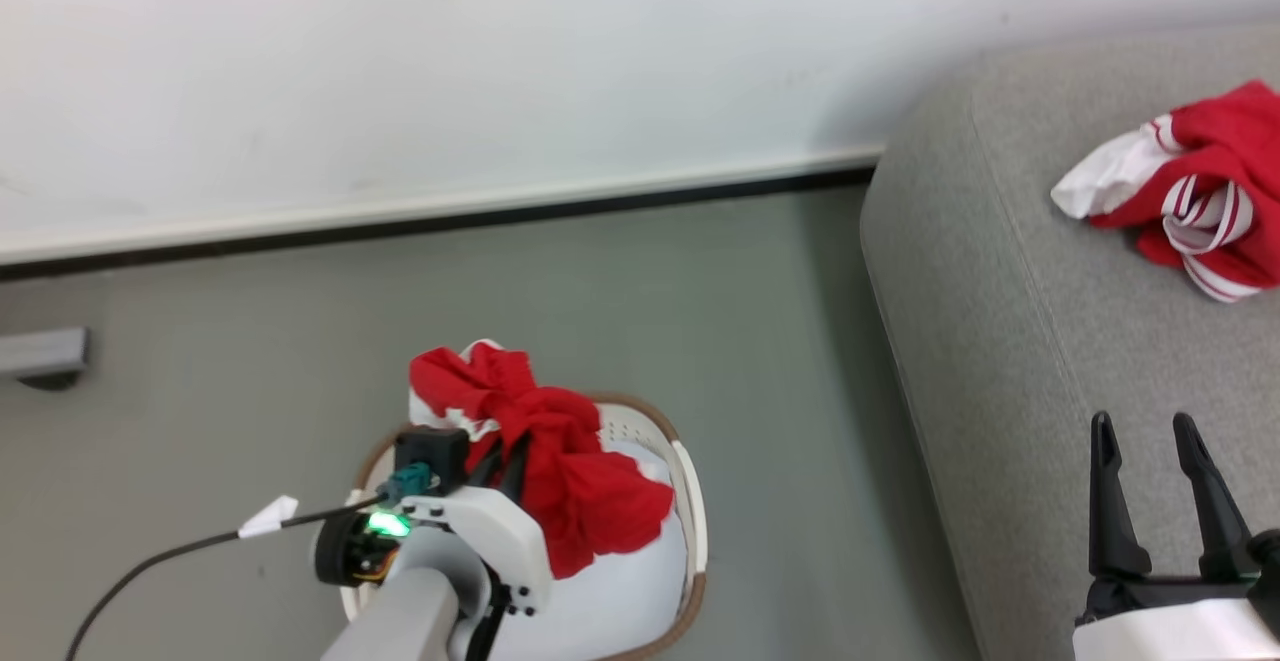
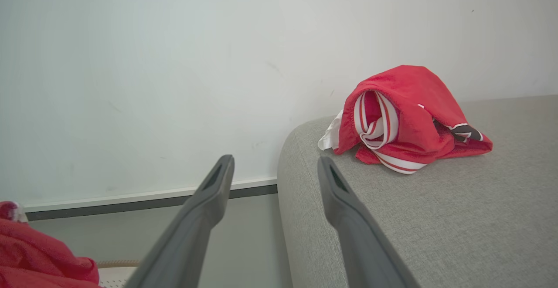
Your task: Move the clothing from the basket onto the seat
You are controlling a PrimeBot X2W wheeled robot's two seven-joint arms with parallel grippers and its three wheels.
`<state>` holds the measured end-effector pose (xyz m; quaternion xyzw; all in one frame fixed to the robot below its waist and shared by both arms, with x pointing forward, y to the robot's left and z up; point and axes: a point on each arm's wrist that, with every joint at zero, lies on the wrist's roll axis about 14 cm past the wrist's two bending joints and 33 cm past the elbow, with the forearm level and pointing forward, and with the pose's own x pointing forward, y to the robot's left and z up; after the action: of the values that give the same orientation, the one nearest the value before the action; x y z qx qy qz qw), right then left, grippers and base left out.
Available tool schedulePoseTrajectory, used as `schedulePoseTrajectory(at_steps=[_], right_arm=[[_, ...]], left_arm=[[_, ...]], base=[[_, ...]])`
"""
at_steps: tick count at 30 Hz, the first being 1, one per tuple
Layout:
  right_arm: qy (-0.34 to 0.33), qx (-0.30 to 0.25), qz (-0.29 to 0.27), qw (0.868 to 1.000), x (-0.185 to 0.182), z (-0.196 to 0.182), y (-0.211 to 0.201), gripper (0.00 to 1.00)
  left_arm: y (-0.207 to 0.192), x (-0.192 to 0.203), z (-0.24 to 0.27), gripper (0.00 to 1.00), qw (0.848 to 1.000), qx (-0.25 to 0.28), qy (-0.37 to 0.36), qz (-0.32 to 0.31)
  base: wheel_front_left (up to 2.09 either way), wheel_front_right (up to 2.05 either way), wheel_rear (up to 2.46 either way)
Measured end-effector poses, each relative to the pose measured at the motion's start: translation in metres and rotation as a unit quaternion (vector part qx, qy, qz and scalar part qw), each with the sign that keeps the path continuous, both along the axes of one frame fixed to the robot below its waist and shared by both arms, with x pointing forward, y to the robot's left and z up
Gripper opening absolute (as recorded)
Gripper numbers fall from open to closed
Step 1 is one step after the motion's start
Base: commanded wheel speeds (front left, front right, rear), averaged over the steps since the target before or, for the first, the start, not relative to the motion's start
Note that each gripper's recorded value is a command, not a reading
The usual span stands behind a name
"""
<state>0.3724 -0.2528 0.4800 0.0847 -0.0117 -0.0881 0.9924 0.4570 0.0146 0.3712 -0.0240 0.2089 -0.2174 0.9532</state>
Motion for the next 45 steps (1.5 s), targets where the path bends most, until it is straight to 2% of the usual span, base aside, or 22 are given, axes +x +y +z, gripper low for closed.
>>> schedulePoseTrajectory(at_steps=[10, 16, 27, 34, 45], right_arm=[[-0.022, -0.003, 0.014, 1.000, -0.022, 0.015, 0.010, 1.00], [-0.029, -0.014, 0.031, 0.999, -0.033, 0.020, 0.021, 1.00], [-0.046, -0.017, 0.048, 0.998, -0.045, 0.029, 0.033, 1.00], [-0.047, -0.019, 0.059, 0.997, -0.047, 0.029, 0.040, 1.00], [-0.050, -0.019, 0.087, 0.995, -0.040, 0.031, 0.057, 1.00]], left_arm=[[-0.002, -0.019, 0.080, 0.00, 0.992, -0.066, -0.107, 0.020], [0.011, -0.039, 0.109, 0.00, 0.984, -0.084, -0.150, 0.040], [0.055, -0.062, 0.138, 0.00, 0.971, -0.075, -0.211, 0.086], [0.090, -0.071, 0.141, 0.00, 0.965, -0.060, -0.224, 0.125], [0.100, -0.080, 0.143, 0.00, 0.962, -0.060, -0.229, 0.139]], base=[[0.00, 0.00, 0.00], [0.00, 0.00, 0.00], [0.00, 0.00, 0.00], [0.00, 0.00, 0.00], [0.00, 0.00, 0.00]])
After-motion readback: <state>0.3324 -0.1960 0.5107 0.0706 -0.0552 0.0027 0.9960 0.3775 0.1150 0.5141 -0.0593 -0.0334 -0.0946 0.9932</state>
